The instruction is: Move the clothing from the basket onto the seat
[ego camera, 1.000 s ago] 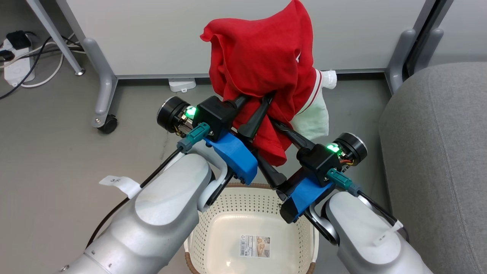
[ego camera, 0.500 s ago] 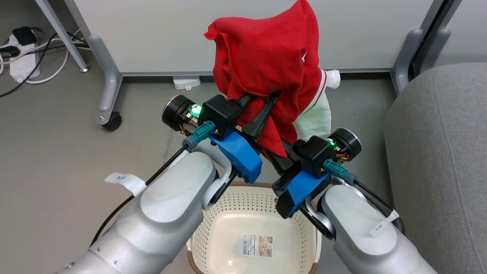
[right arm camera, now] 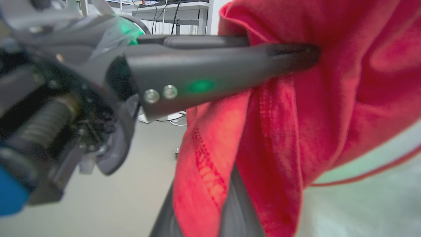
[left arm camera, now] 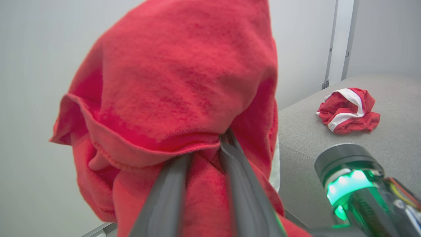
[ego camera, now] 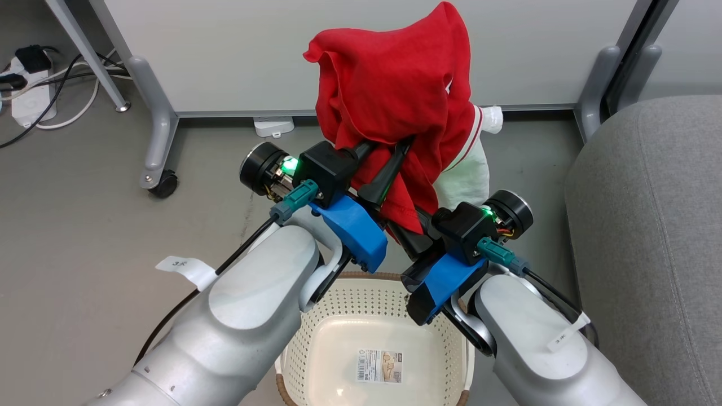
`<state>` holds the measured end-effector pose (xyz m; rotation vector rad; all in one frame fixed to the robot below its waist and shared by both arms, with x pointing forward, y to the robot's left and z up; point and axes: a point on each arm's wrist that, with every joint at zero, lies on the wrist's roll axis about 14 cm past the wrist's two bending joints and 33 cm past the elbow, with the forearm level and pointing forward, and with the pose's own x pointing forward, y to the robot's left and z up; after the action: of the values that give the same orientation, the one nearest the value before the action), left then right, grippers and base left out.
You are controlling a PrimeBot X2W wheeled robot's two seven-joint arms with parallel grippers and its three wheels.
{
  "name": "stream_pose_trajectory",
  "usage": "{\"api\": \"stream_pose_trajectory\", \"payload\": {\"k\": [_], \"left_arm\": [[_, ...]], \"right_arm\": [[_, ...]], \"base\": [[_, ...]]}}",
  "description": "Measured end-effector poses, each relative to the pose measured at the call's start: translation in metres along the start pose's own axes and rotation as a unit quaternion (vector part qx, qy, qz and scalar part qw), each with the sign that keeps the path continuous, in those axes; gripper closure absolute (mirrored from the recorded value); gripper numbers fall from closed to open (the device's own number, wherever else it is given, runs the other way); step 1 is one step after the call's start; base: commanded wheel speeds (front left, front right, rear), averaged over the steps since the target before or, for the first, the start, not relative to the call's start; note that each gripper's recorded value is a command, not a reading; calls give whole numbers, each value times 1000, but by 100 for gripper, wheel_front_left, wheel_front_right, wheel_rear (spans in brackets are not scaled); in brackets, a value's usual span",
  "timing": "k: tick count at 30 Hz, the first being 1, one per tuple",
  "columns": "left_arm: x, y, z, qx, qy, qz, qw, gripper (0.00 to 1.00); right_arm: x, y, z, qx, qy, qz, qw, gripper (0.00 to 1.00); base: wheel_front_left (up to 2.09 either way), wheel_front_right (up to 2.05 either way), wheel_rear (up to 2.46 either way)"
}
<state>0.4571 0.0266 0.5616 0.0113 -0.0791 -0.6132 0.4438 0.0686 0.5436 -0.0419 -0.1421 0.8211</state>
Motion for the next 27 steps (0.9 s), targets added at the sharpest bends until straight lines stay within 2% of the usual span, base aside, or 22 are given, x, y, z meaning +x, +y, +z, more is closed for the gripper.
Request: {"api": "stream_pose_trajectory", "payload": {"k": [5,6,7,8,9,27], "left_arm": [[-1,1,-1,0,1,1,1000,100],[-1,1,0,-2,1,1,1000,93],[-1,1,-1,-4,1,2,1000,72],[-1,1,-1,-4,2,2,1000,30],[-1,0,-1,-4,2,1,1000,0],[6,1,5,10,-9,-1,1000,0]], "right_arm": [[1,2,1,-1,-1,3,1000,100],[1,2,1,-1,-1,3,1000,100],[1,2,1,-1,-1,4,1000,100],[1,3,1,-1,-1,4,1000,100],[1,3,1,-1,-1,4,1000,100],[-3,-6,-2,4,1,-10,1000,100]], "base": [[0,0,0],[0,0,0],[0,0,0],[0,0,0],[0,0,0],[0,0,0]]}}
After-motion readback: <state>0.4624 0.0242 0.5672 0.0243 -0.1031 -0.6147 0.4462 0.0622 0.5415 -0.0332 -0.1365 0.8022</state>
